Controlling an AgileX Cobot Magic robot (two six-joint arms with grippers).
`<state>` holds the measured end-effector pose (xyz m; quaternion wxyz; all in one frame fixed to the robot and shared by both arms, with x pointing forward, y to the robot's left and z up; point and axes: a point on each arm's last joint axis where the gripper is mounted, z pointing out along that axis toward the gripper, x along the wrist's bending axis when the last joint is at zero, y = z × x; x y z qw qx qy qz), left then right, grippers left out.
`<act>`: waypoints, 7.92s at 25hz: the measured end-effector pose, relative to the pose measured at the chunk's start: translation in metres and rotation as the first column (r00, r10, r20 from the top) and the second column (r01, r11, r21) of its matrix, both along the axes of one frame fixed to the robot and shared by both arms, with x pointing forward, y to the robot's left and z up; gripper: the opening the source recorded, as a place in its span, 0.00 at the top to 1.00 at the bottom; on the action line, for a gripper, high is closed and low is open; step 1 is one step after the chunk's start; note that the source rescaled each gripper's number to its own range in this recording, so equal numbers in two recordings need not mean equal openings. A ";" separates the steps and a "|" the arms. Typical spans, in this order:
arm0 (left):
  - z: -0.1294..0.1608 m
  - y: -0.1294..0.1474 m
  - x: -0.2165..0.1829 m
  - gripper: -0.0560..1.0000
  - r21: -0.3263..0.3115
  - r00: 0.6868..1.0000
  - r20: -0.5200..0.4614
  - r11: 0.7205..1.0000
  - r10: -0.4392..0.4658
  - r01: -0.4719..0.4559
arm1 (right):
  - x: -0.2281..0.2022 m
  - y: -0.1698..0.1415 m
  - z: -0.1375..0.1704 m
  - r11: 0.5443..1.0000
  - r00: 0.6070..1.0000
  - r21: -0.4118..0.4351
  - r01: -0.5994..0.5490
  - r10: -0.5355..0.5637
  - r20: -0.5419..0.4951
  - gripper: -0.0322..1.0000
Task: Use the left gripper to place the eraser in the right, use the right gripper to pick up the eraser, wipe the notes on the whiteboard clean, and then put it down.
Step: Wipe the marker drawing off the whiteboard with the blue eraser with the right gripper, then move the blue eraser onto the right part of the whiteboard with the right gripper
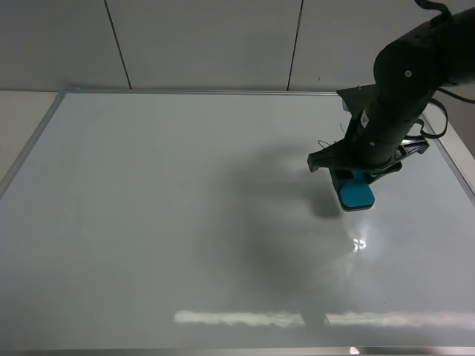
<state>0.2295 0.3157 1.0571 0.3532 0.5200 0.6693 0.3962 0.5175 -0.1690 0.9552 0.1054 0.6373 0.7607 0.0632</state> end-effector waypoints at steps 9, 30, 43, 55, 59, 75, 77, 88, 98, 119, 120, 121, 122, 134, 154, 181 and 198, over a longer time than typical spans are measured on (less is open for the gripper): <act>0.000 0.000 0.000 0.00 0.000 1.000 0.000 1.000 0.000 0.000 | -0.002 -0.008 0.012 0.989 0.992 -0.086 -0.120 0.123 0.021 0.97; 0.000 0.000 0.000 0.00 -0.001 1.000 0.000 1.000 -0.001 0.001 | 0.066 -0.075 -0.016 0.994 0.997 0.077 0.078 -0.079 0.014 0.97; 0.000 0.000 0.000 0.00 -0.001 1.000 0.000 1.000 -0.001 0.001 | 0.118 -0.065 -0.050 0.995 0.999 0.095 0.033 -0.032 -0.013 0.97; 0.000 0.000 0.000 0.00 0.000 1.000 0.000 1.000 0.000 0.000 | 0.132 -0.114 -0.053 0.973 0.982 0.143 0.184 -0.189 0.022 0.97; 0.000 0.000 0.000 0.00 0.000 1.000 0.000 1.000 0.000 0.000 | 0.134 -0.144 -0.053 0.957 0.965 0.145 0.252 -0.260 0.038 0.97; 0.000 0.000 0.000 0.00 0.000 1.000 0.000 1.000 0.000 0.000 | 0.118 0.016 -0.051 0.969 0.997 0.233 -0.076 0.070 0.035 0.97; 0.000 0.000 0.000 0.00 0.000 1.000 0.000 1.000 0.000 0.000 | 0.120 0.019 -0.049 0.972 0.997 0.223 -0.074 0.069 0.030 0.97; 0.000 0.000 0.000 0.00 0.000 1.000 0.000 1.000 0.000 0.000 | 0.144 -0.053 -0.047 0.984 0.996 0.170 0.057 -0.066 0.052 0.97; 0.000 0.000 0.000 0.00 0.000 1.000 0.000 1.000 0.000 0.000 | 0.152 -0.113 -0.045 0.964 0.977 0.177 0.197 -0.208 0.049 0.97; 0.000 0.000 0.000 0.00 0.000 1.000 0.000 1.000 0.000 0.000 | 0.140 -0.007 -0.047 0.982 0.994 0.189 -0.024 0.003 0.107 0.97; 0.000 0.000 0.000 0.00 0.000 1.000 0.000 1.000 0.000 0.000 | 0.141 -0.012 -0.047 0.983 0.994 0.182 -0.011 -0.009 0.109 0.97; 0.000 0.000 0.000 0.00 0.000 1.000 0.000 1.000 0.000 0.000 | 0.143 -0.019 -0.047 0.985 0.994 0.174 0.000 -0.019 0.111 0.97; 0.000 0.000 0.000 0.00 0.000 1.000 0.000 1.000 0.000 0.000 | 0.145 -0.026 -0.047 0.985 0.993 0.170 0.014 -0.033 0.112 0.97; 0.000 0.000 0.000 0.00 0.000 1.000 0.000 1.000 0.000 0.000 | 0.157 -0.108 -0.047 0.967 0.971 0.166 0.196 -0.215 0.106 0.97; 0.000 0.000 0.000 0.00 0.001 1.000 0.000 1.000 -0.001 0.001 | 0.149 0.035 -0.056 0.984 0.998 0.166 -0.062 0.058 0.031 0.97; 0.000 0.000 0.000 0.00 0.000 1.000 0.000 1.000 -0.001 0.001 | 0.170 -0.051 -0.041 0.961 0.999 0.274 -0.026 0.015 0.042 0.97; 0.000 0.000 0.000 0.00 0.001 1.000 0.000 1.000 -0.002 0.002 | 0.113 -0.049 -0.007 0.979 0.993 0.194 -0.069 0.049 0.109 0.97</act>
